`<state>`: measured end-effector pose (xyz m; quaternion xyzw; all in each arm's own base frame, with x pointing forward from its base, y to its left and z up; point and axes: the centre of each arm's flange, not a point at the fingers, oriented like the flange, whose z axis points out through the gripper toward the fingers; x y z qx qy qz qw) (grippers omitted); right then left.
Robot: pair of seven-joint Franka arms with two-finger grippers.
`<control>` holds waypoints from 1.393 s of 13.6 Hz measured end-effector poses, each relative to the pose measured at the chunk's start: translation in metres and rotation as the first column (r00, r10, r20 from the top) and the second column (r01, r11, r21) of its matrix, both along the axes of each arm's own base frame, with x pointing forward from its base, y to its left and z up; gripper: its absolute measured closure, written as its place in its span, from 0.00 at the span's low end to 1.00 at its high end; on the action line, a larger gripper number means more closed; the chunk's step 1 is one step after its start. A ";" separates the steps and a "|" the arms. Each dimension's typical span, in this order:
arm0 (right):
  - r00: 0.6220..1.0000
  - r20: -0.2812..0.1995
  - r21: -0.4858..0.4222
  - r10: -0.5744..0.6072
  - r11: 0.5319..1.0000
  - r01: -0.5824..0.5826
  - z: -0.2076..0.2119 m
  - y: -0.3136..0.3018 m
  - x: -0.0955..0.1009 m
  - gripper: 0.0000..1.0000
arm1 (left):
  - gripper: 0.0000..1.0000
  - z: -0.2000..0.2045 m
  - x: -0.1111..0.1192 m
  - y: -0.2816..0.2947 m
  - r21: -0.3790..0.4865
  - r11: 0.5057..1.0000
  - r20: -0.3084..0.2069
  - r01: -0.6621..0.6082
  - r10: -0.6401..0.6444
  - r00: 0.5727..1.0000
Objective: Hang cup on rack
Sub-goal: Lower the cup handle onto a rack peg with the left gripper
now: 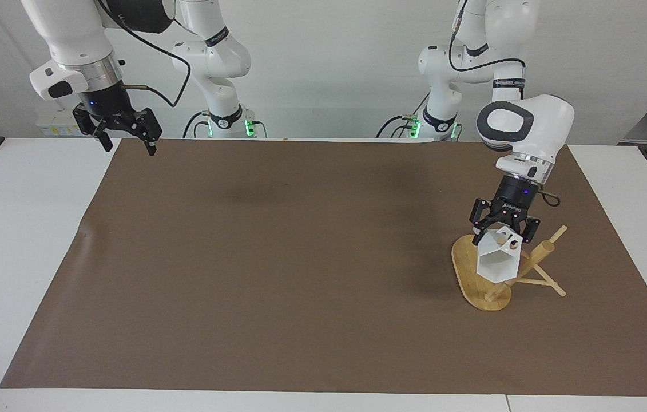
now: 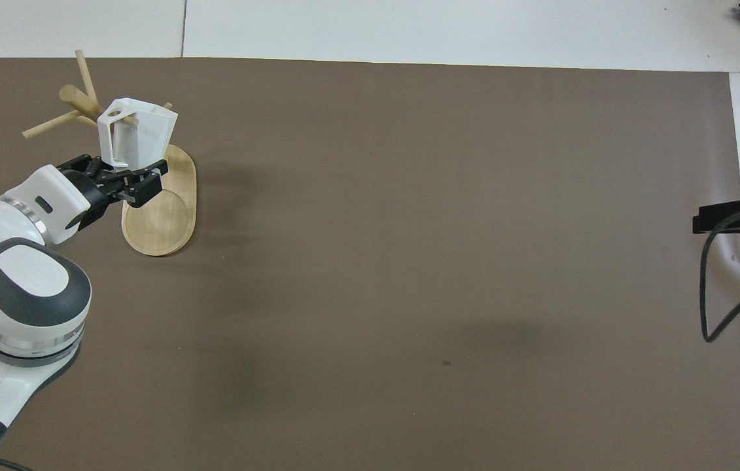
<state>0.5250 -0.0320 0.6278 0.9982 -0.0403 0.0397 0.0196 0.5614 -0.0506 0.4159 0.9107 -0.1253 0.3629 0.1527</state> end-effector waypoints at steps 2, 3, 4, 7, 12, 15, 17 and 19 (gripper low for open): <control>1.000 0.011 -0.001 0.002 1.000 -0.001 0.005 0.001 0.000 0.00 | 0.26 -0.001 0.000 0.000 -0.023 0.999 -0.016 -0.027 0.026 1.000; 1.000 0.014 -0.001 0.001 1.000 -0.001 0.006 0.001 -0.001 0.00 | 0.26 -0.002 0.000 0.000 -0.040 0.998 -0.028 -0.047 0.046 0.999; 1.000 0.015 -0.001 0.000 1.000 0.000 0.007 0.000 -0.001 0.00 | 0.26 -0.002 0.000 0.001 -0.053 0.997 -0.038 -0.064 0.062 0.997; 1.000 0.015 0.000 -0.008 1.000 0.008 0.007 -0.004 -0.001 0.00 | 0.26 -0.003 0.001 0.002 -0.068 0.994 -0.049 -0.084 0.081 0.995; 1.000 -0.018 0.002 -0.021 1.000 0.021 0.000 -0.011 -0.002 0.00 | 0.11 -0.003 0.001 0.004 -0.069 0.993 -0.051 -0.094 0.091 0.995; 1.000 -0.021 0.002 -0.020 1.000 0.020 0.003 -0.010 -0.002 0.00 | 0.00 -0.003 0.001 0.008 -0.067 0.992 -0.049 -0.103 0.100 0.994; 0.999 -0.028 0.002 -0.019 1.000 0.019 0.000 -0.009 0.000 0.00 | 0.00 -0.003 0.001 0.011 -0.067 0.992 -0.049 -0.109 0.105 0.993; 0.999 -0.041 0.003 -0.018 1.000 0.018 -0.007 -0.009 0.005 0.00 | 0.00 -0.003 0.002 0.020 -0.070 0.990 -0.052 -0.122 0.118 0.992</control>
